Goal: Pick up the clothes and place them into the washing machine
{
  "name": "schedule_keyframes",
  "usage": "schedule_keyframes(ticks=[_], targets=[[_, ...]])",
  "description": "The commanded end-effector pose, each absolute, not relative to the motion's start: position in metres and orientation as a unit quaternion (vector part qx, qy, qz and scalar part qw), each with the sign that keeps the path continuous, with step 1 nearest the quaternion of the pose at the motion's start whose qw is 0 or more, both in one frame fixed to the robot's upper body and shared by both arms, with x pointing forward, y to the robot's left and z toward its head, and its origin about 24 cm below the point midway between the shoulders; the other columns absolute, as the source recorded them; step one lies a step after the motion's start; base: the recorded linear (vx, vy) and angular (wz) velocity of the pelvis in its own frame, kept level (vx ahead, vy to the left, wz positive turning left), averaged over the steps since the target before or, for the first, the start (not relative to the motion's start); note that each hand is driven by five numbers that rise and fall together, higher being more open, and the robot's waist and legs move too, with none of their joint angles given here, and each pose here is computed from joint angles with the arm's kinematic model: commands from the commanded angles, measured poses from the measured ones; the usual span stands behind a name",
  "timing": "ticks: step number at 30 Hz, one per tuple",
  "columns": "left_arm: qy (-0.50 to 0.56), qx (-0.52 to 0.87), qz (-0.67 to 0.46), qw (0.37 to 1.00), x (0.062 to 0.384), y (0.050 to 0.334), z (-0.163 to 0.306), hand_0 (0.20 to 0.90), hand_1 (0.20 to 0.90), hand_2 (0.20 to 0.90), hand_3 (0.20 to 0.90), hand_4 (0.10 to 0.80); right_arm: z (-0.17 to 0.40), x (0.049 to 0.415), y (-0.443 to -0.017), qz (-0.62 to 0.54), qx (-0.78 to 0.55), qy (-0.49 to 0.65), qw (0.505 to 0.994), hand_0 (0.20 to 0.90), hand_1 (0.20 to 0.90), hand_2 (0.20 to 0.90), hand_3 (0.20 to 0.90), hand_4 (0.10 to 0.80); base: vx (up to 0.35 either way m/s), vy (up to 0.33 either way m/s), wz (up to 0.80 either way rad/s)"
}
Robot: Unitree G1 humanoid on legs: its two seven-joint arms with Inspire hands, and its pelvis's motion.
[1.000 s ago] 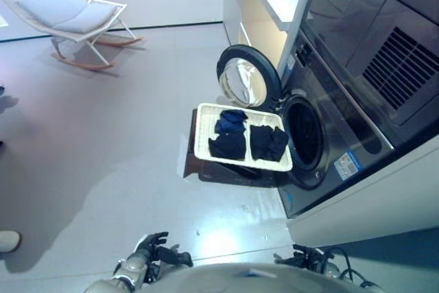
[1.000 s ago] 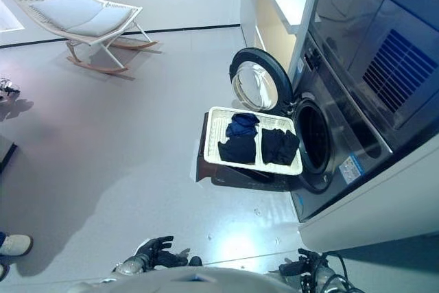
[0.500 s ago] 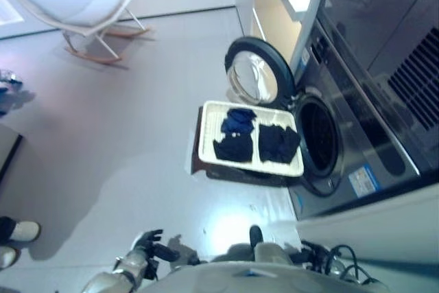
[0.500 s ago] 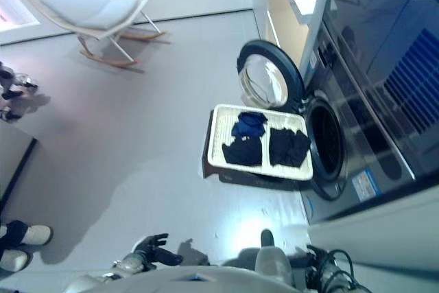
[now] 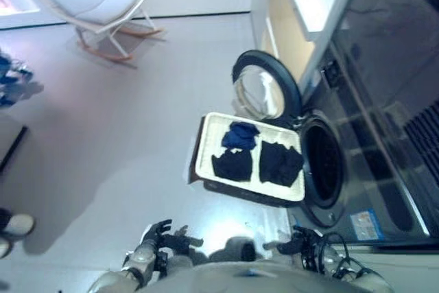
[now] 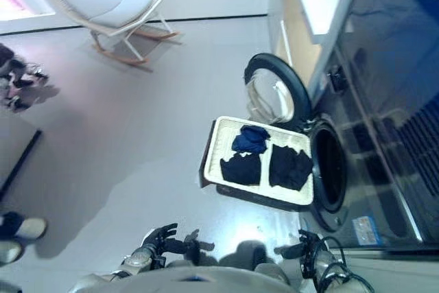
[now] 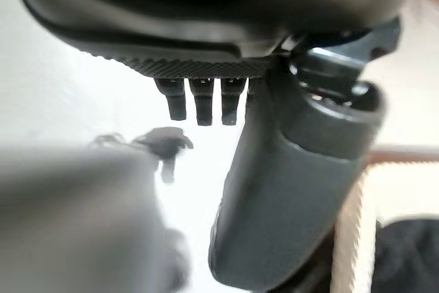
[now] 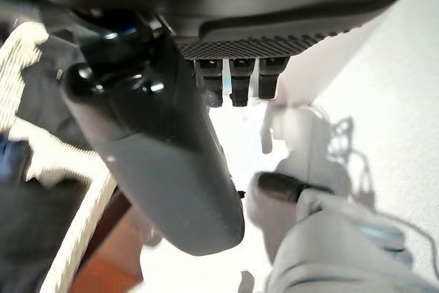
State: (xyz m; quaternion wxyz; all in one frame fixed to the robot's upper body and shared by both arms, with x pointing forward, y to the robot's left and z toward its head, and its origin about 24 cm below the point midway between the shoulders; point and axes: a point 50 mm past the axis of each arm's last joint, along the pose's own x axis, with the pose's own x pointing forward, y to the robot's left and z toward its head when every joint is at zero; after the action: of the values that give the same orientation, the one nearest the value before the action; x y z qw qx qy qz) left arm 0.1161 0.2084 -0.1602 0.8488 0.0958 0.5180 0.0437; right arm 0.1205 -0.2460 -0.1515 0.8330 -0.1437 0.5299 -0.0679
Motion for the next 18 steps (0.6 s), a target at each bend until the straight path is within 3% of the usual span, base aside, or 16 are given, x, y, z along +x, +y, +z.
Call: schedule_keyframes(ticks=[1,5,8,13,15,18], targets=[[0.568,0.127,0.076,0.81,0.075,0.241,-0.163,0.9,0.9,0.9,0.9,0.8,-0.15,0.129,-0.238,-0.062,-0.135,0.508,0.849,0.9,0.9,0.9,0.9,0.8,0.443,0.167,-0.56],[0.554,0.141,0.079,0.817,0.084,0.25,-0.159,0.9,0.9,0.9,0.9,0.8,-0.153,0.12,-0.239,-0.071,-0.122,0.519,0.843,0.9,0.9,0.9,0.9,0.8,0.334,0.204,-0.91],[0.527,0.147,0.076,0.833,0.101,0.253,-0.154,0.9,0.9,0.9,0.9,0.8,-0.152,0.121,-0.24,-0.066,-0.131,0.517,0.843,0.9,0.9,0.9,0.9,0.8,0.195,0.163,-0.09],[0.456,0.176,0.067,0.87,0.139,0.252,-0.14,0.9,0.9,0.9,0.9,0.8,-0.116,0.201,-0.207,0.095,-0.309,0.351,0.879,0.9,0.9,0.9,0.9,0.8,0.0,0.058,-0.07],[0.436,0.177,0.077,0.879,0.149,0.258,-0.134,0.9,0.9,0.9,0.9,0.8,-0.095,0.231,-0.19,0.166,-0.394,0.268,0.863,0.9,0.9,0.9,0.9,0.8,0.055,-0.127,-0.47],[0.434,0.185,0.079,0.878,0.149,0.261,-0.133,0.9,0.9,0.9,0.9,0.8,-0.082,0.245,-0.174,0.238,-0.484,0.2,0.818,0.9,0.9,0.9,0.9,0.8,0.053,-0.104,0.21]])
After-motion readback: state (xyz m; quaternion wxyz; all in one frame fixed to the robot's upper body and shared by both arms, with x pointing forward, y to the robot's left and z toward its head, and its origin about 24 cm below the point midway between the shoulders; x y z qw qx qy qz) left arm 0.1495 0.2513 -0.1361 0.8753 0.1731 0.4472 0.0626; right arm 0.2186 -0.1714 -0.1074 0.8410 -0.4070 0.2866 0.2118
